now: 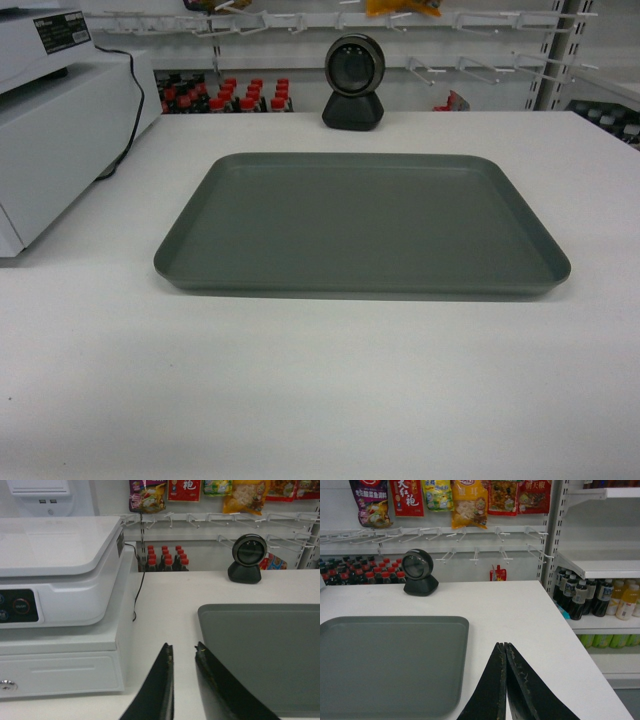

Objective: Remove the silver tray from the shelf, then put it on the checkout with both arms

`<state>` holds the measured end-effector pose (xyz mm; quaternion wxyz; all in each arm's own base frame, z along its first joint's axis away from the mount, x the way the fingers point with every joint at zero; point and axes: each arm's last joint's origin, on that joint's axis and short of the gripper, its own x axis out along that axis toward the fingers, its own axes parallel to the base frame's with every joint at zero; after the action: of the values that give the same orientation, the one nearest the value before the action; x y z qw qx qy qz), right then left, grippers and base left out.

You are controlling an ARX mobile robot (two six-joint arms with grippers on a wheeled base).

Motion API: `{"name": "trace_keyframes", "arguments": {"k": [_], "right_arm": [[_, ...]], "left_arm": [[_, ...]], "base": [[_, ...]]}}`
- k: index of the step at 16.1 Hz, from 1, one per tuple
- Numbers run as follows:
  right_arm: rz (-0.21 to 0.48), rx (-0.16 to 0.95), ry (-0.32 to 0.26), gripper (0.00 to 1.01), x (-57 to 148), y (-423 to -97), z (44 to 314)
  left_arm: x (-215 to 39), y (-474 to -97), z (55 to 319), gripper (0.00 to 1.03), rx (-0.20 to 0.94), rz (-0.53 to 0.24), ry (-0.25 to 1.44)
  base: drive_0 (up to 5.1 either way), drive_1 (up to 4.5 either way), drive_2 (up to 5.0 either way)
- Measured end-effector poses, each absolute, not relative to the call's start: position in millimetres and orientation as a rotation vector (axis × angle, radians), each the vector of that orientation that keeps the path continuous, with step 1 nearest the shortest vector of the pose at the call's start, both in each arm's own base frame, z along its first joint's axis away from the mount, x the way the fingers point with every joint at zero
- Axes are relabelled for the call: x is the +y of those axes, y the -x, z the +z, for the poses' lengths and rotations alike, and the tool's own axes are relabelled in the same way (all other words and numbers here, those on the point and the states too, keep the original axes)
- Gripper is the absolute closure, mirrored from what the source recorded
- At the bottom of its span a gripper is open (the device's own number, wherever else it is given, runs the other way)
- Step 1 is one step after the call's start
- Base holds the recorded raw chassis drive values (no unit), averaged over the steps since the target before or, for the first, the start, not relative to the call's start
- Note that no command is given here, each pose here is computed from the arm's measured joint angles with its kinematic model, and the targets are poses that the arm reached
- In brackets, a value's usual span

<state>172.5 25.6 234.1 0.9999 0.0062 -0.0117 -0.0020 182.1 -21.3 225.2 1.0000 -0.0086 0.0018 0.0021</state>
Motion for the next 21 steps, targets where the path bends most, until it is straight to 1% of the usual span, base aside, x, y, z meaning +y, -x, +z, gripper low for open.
{"name": "trace_keyframes", "arguments": {"k": [1,3,5,6,7,8,9,11,16,17,18,21], "right_arm": [[-0.004,-0.001,-0.007,1.00,21,-166,221],[-0.001,0.016,-0.005,1.00,16,-158,207],[-0.006,-0.004,-0.007,1.00,12,-151,203],[-0.005,-0.006,-0.007,1.00,11,-147,200],[0.012,0.003,-0.006,1.00,8,-145,196],[-0.001,0.013,-0.006,1.00,1,-141,191],[-0.018,0.012,-0.007,1.00,-1,-139,188],[-0.001,0.000,-0.007,1.00,0,-133,186],[0.000,0.002,-0.006,1.00,0,-122,177],[0.000,-0.002,-0.006,1.00,0,-120,175],[0.000,-0.010,-0.006,1.00,0,-119,170],[0.000,-0.017,-0.006,1.00,0,-115,171]], "left_arm": [[-18,-174,217,1.03,0.005,0.004,0.018],[-13,-165,207,1.02,0.007,0.004,0.017],[-10,-157,200,1.02,0.004,0.000,0.017],[-3,-153,197,1.02,0.004,-0.008,0.017],[1,-150,193,1.02,0.007,0.020,0.018],[1,-147,191,1.02,0.006,0.018,0.017],[0,-143,188,1.02,0.006,0.002,0.017],[0,-137,183,1.02,0.007,-0.002,0.017],[0,-125,176,1.02,0.003,-0.003,0.017],[0,-123,173,1.02,-0.027,-0.002,0.017],[0,-122,169,1.02,0.004,-0.003,0.017],[0,-117,171,1.02,-0.015,-0.003,0.017]], "base": [[0.0,0.00,0.0],[0.0,0.00,0.0],[0.0,0.00,0.0],[0.0,0.00,0.0],[0.0,0.00,0.0],[0.0,0.00,0.0],[0.0,0.00,0.0],[0.0,0.00,0.0],[0.0,0.00,0.0],[0.0,0.00,0.0],[0.0,0.00,0.0],[0.0,0.00,0.0]]}}
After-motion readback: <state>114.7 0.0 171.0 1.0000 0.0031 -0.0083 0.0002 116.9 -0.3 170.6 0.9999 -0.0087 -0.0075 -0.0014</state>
